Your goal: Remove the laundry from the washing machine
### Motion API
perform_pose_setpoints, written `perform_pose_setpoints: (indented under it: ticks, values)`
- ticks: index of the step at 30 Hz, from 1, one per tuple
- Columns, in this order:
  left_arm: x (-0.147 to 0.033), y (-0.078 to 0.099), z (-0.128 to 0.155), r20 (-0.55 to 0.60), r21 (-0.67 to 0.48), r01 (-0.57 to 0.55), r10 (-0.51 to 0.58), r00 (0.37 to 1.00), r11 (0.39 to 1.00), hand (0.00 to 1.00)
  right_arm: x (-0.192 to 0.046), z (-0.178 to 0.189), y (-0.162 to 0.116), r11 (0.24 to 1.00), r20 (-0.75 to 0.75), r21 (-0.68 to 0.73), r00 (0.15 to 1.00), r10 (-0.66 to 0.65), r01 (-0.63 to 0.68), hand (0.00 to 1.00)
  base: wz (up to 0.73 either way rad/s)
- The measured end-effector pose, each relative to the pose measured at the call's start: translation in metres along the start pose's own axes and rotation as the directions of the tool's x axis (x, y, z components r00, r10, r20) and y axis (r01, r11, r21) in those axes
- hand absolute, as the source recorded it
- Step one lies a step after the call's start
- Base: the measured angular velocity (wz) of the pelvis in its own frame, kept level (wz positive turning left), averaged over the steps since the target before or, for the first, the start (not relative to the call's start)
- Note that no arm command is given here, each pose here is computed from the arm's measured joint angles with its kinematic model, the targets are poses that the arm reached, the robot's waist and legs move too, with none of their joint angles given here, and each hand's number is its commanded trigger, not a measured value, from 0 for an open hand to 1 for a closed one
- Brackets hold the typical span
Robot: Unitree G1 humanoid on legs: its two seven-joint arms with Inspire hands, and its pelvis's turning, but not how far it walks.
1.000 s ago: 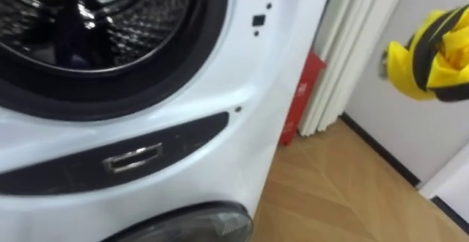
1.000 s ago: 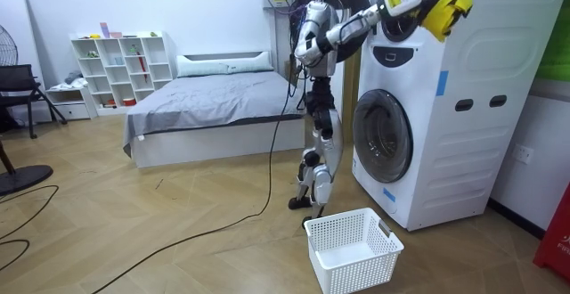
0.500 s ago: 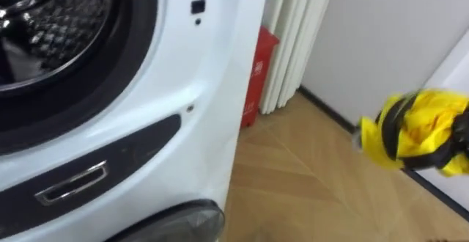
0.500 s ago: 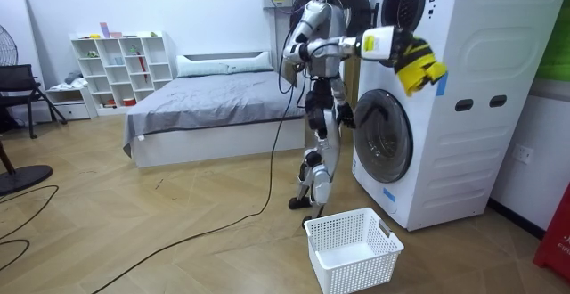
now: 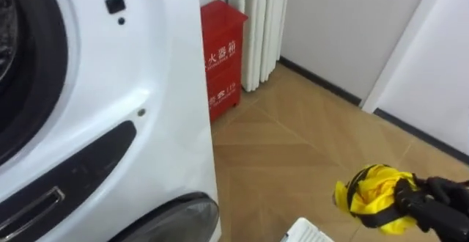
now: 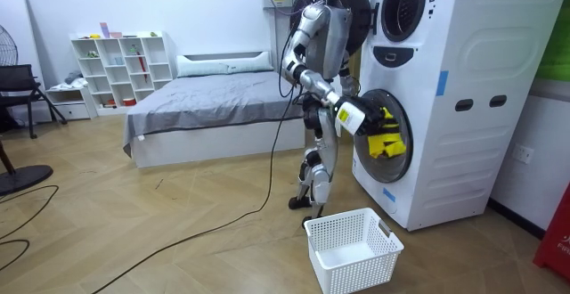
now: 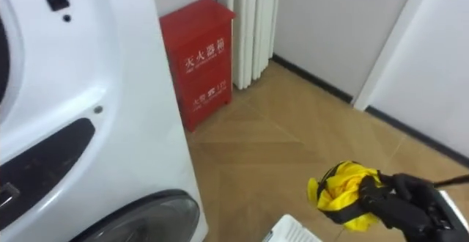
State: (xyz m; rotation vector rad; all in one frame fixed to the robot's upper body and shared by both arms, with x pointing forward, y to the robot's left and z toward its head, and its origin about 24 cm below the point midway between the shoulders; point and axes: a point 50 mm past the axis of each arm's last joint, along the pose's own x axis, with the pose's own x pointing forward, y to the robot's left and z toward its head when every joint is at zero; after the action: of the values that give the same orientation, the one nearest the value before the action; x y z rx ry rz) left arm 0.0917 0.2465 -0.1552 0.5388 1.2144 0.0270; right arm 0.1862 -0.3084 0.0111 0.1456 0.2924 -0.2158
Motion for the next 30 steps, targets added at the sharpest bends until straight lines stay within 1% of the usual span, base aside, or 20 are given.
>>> perform_pose_setpoints:
  ticks: [2, 7, 10, 11, 13, 17, 20, 24, 28, 29, 30]
  values:
    - [0.001, 0.000, 0.005, 0.018, 0.003, 0.005, -0.005, 1.000, 1.000, 0.00, 0.009, -0.007, 0.004, 1.000, -0.031, 0.013, 0.999, 0.009, -0.008, 1.00, 0.00]
    - [0.002, -0.002, 0.020, 0.062, 0.027, 0.023, -0.025, 0.998, 0.999, 0.00, 0.024, -0.015, 0.018, 0.999, -0.055, 0.030, 0.998, 0.042, -0.040, 1.00, 0.09]
    - [0.002, -0.009, 0.028, 0.091, 0.035, 0.046, -0.049, 0.995, 0.998, 0.00, 0.031, -0.025, 0.019, 0.998, -0.086, 0.058, 0.996, 0.038, -0.033, 1.00, 0.24]
    - [0.001, -0.013, 0.034, 0.112, 0.051, 0.055, -0.060, 0.992, 0.997, 0.00, 0.032, -0.028, 0.017, 0.998, -0.100, 0.061, 0.995, 0.027, -0.021, 1.00, 0.15]
    - [0.001, -0.016, 0.036, 0.119, 0.056, 0.065, -0.072, 0.990, 0.996, 0.00, 0.033, -0.033, 0.018, 0.998, -0.122, 0.058, 0.992, 0.016, -0.009, 1.00, 0.08]
    - [0.001, -0.016, 0.042, 0.131, 0.049, 0.065, -0.071, 0.989, 0.997, 0.00, 0.035, -0.049, 0.021, 0.999, -0.187, 0.043, 0.982, -0.001, 0.009, 1.00, 0.13]
    - [0.002, -0.015, 0.047, 0.151, 0.037, 0.065, -0.070, 0.986, 0.997, 0.00, 0.035, -0.053, 0.022, 0.999, -0.199, 0.048, 0.980, -0.006, 0.016, 1.00, 0.27]
    - [0.001, -0.019, 0.046, 0.153, 0.027, 0.079, -0.082, 0.985, 0.996, 0.00, 0.036, -0.060, 0.022, 0.998, -0.217, 0.058, 0.976, -0.025, 0.038, 1.00, 0.18]
    - [0.000, -0.024, 0.047, 0.156, 0.041, 0.090, -0.096, 0.983, 0.995, 0.00, 0.035, -0.067, 0.027, 0.998, -0.241, 0.057, 0.971, -0.010, 0.024, 1.00, 0.16]
    - [0.000, -0.025, 0.049, 0.161, 0.042, 0.091, -0.096, 0.982, 0.995, 0.00, 0.035, -0.070, 0.027, 0.998, -0.253, 0.053, 0.967, -0.009, 0.024, 0.95, 0.16]
    - [0.000, -0.025, 0.049, 0.160, 0.042, 0.091, -0.097, 0.982, 0.995, 0.00, 0.034, -0.072, 0.027, 0.998, -0.260, 0.052, 0.966, -0.010, 0.024, 0.68, 0.09]
